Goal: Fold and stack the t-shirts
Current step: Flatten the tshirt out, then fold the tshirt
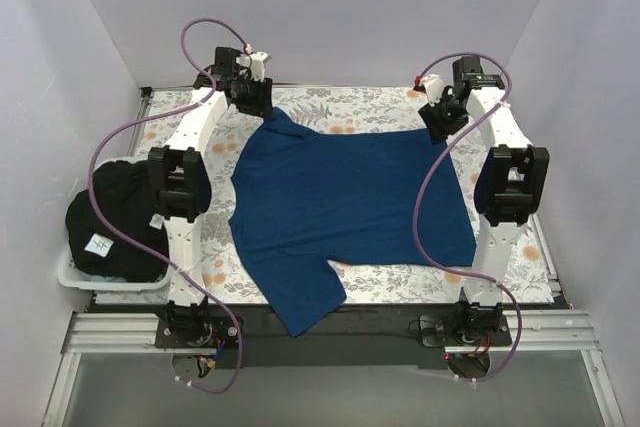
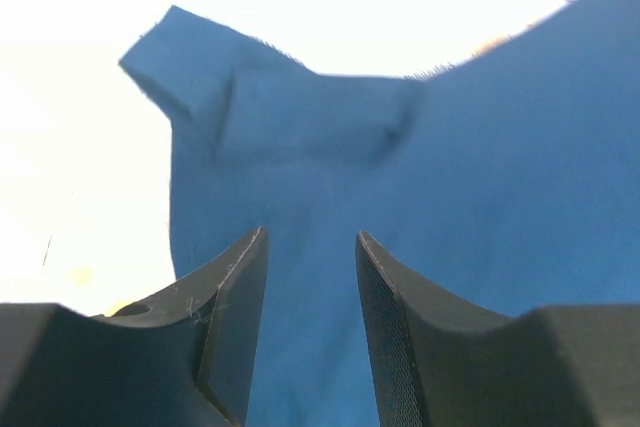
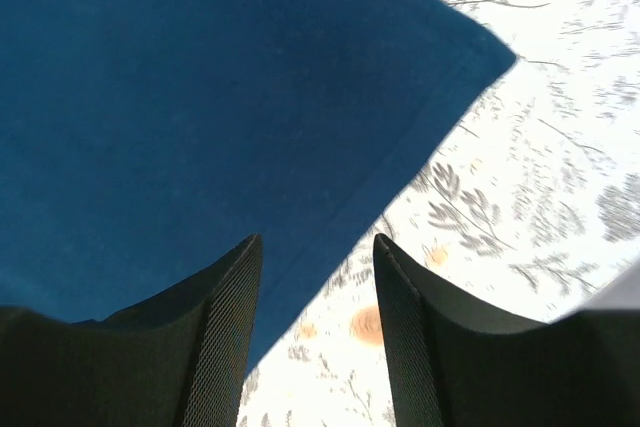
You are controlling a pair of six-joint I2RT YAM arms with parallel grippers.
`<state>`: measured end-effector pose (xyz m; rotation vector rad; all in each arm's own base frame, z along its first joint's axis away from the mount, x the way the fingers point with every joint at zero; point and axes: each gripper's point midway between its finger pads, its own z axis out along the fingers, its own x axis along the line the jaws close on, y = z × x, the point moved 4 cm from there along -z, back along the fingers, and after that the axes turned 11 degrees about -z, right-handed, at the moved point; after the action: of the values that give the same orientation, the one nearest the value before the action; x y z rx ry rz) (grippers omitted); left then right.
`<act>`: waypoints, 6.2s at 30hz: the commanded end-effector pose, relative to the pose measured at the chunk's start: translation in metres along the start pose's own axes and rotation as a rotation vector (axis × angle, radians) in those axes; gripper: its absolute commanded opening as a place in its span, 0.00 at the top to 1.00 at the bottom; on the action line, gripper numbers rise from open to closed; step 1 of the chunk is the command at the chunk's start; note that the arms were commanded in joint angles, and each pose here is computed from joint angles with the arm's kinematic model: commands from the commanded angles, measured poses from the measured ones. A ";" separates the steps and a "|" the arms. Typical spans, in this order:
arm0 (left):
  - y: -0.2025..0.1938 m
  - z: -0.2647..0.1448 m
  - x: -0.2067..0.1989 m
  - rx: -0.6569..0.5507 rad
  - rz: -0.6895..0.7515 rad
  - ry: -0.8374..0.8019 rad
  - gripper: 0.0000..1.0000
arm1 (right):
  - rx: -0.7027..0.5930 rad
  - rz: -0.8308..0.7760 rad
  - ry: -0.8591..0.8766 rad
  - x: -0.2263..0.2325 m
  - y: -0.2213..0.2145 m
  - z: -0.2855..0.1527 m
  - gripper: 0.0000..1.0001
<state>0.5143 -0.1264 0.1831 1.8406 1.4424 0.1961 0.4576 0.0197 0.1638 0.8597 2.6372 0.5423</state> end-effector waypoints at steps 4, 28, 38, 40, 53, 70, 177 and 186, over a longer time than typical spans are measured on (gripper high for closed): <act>0.035 0.044 0.007 -0.131 -0.024 -0.052 0.60 | 0.038 0.089 -0.020 -0.018 -0.005 0.033 0.46; 0.004 0.137 0.044 -0.142 -0.045 0.046 0.58 | 0.068 0.120 0.014 -0.015 -0.023 0.071 0.46; 0.004 0.135 0.046 -0.145 -0.059 0.084 0.50 | 0.070 0.117 0.039 -0.009 -0.026 0.072 0.46; 0.000 0.136 0.045 -0.135 -0.056 0.082 0.53 | 0.070 0.117 0.037 -0.009 -0.026 0.072 0.46; 0.040 0.113 0.000 -0.248 0.006 -0.067 1.00 | 0.069 0.113 0.041 -0.007 -0.027 0.070 0.46; 0.087 0.131 -0.069 -0.538 0.262 -0.321 0.71 | 0.033 0.125 -0.011 -0.027 -0.025 0.052 0.43; 0.067 0.088 0.040 -0.367 -0.055 -0.120 1.00 | -0.203 -0.044 -0.164 -0.096 0.010 0.051 0.99; 0.055 0.047 0.033 -0.360 -0.021 -0.186 1.00 | -0.203 -0.096 -0.160 -0.084 0.009 0.031 0.99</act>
<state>0.6033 -0.1284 0.0969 1.5387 1.3768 0.1820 0.5457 -0.0188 0.1203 0.7541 2.4573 0.6503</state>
